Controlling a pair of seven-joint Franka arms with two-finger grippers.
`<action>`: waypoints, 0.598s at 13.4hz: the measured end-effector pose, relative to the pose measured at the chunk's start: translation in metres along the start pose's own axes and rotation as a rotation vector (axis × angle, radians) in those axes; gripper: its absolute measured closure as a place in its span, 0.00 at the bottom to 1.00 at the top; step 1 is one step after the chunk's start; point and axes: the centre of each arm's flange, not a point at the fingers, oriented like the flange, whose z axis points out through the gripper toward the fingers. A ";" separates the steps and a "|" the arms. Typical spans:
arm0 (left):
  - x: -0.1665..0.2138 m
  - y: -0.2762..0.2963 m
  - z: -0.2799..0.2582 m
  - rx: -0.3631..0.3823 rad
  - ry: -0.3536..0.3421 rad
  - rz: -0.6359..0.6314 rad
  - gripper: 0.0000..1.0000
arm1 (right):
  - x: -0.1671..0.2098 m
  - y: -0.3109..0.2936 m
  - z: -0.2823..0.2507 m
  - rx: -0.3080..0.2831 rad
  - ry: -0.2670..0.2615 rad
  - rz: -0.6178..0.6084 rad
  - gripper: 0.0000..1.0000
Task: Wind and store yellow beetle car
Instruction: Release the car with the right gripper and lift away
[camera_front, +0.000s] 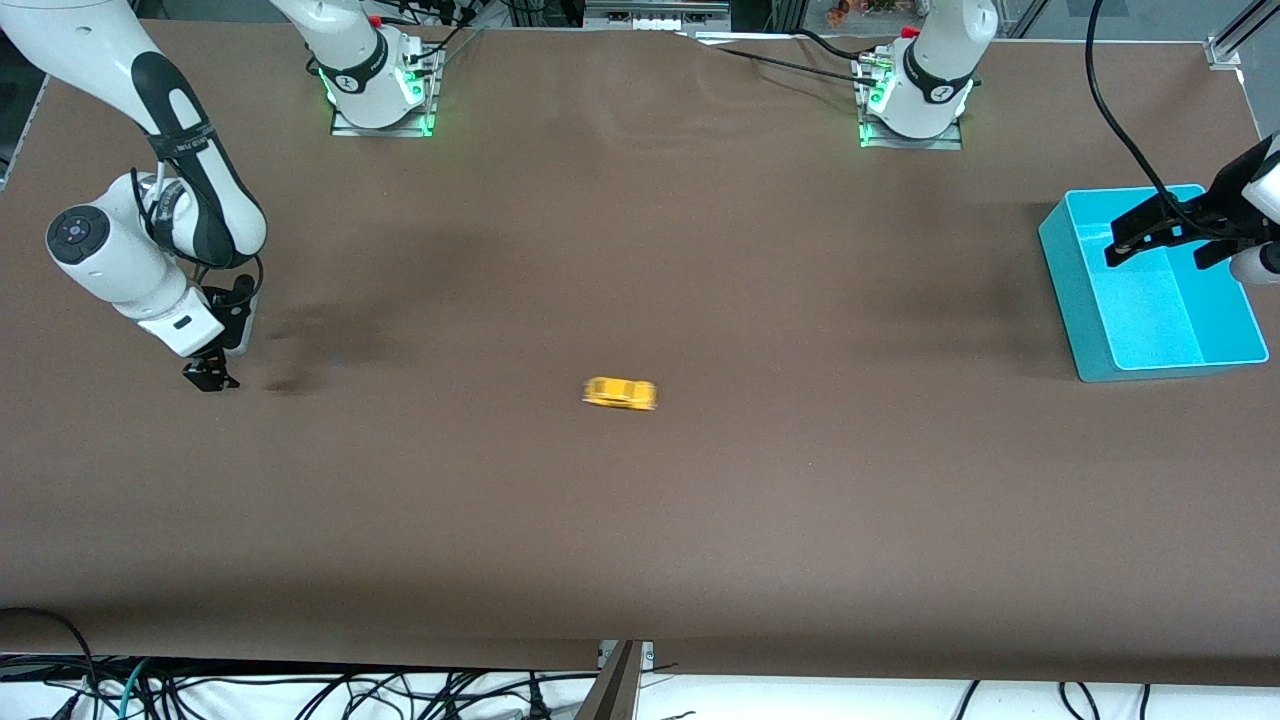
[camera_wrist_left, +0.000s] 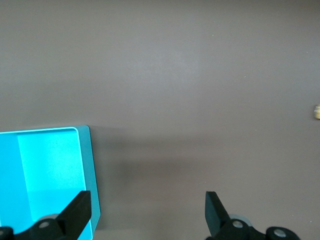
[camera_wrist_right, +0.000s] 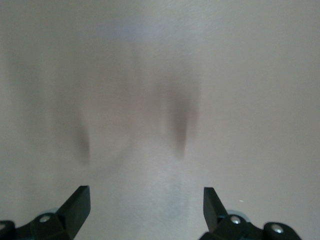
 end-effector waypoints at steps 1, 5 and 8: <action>0.000 0.000 0.000 0.000 0.000 0.000 0.00 | 0.000 0.003 -0.005 -0.005 0.006 0.015 0.00; 0.000 0.000 0.000 0.000 0.001 0.000 0.00 | 0.007 0.031 -0.037 0.033 0.084 0.089 0.00; 0.000 0.000 0.000 0.000 0.001 0.000 0.00 | 0.005 0.065 -0.072 0.027 0.100 0.174 0.00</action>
